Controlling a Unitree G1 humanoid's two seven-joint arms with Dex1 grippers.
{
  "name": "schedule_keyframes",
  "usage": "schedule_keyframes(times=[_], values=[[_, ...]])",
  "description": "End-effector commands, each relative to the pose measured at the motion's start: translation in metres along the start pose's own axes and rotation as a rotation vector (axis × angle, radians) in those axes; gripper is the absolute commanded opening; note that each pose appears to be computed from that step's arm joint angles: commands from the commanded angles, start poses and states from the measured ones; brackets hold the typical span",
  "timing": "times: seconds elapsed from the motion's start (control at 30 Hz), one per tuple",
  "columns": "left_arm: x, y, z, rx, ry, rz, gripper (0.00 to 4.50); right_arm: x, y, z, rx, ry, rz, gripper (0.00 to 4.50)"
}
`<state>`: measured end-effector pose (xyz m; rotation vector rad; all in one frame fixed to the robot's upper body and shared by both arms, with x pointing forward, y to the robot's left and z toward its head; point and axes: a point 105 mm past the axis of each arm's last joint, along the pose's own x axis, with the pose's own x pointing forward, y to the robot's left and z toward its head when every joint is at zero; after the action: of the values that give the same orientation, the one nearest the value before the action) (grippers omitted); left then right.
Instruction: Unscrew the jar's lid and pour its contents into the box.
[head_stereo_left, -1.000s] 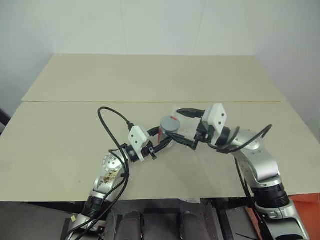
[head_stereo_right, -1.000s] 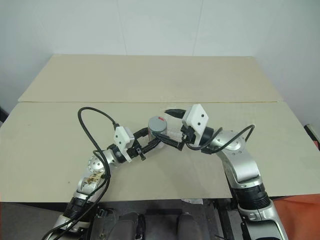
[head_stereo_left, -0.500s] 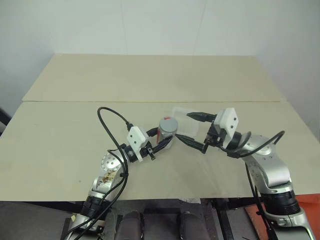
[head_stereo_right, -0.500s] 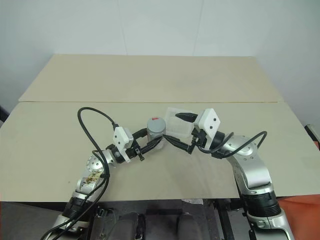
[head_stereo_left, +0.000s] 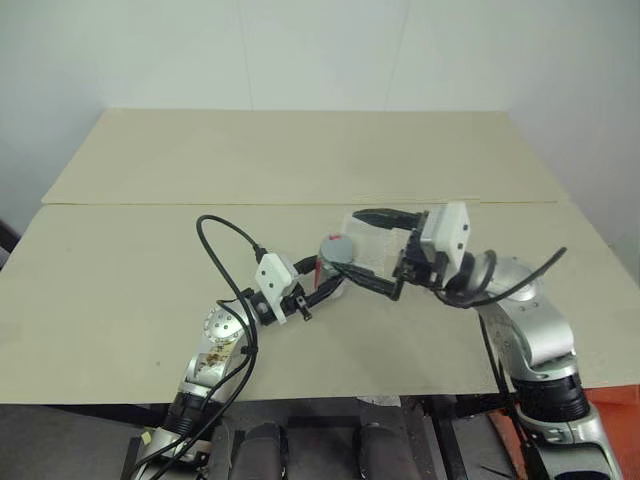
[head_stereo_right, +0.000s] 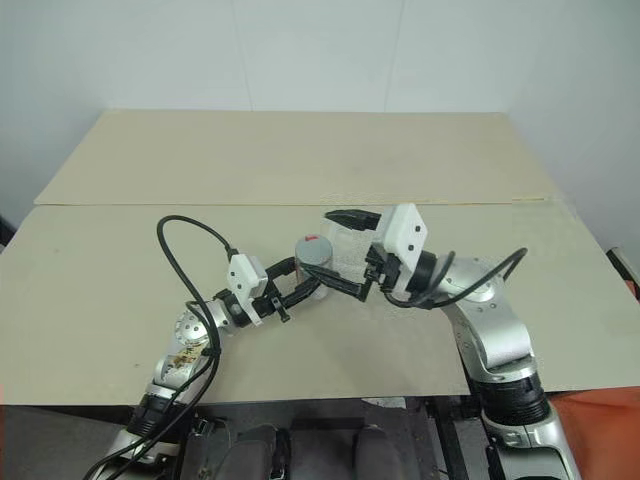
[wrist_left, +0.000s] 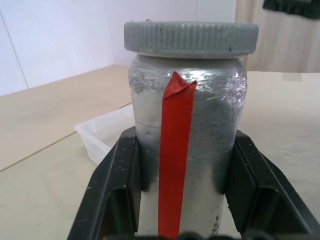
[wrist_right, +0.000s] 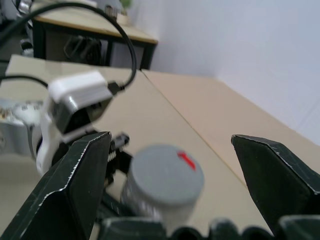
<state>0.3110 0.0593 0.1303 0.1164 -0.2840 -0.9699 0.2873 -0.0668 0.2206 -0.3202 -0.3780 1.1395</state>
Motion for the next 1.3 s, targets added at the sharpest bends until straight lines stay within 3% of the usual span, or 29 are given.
schedule_keyframes(times=[0.03,0.3,1.3], values=[[0.004,0.000,0.014,0.037,-0.053,-0.003,1.89,0.016,-0.002,0.006,-0.044,-0.021,-0.010,4.46],[0.003,0.000,0.016,0.040,-0.057,0.007,1.89,0.026,-0.008,-0.007,-0.034,0.010,-0.057,4.46],[0.000,0.002,0.013,0.038,-0.042,0.006,1.89,-0.017,-0.018,-0.020,-0.030,0.089,-0.156,4.46]])
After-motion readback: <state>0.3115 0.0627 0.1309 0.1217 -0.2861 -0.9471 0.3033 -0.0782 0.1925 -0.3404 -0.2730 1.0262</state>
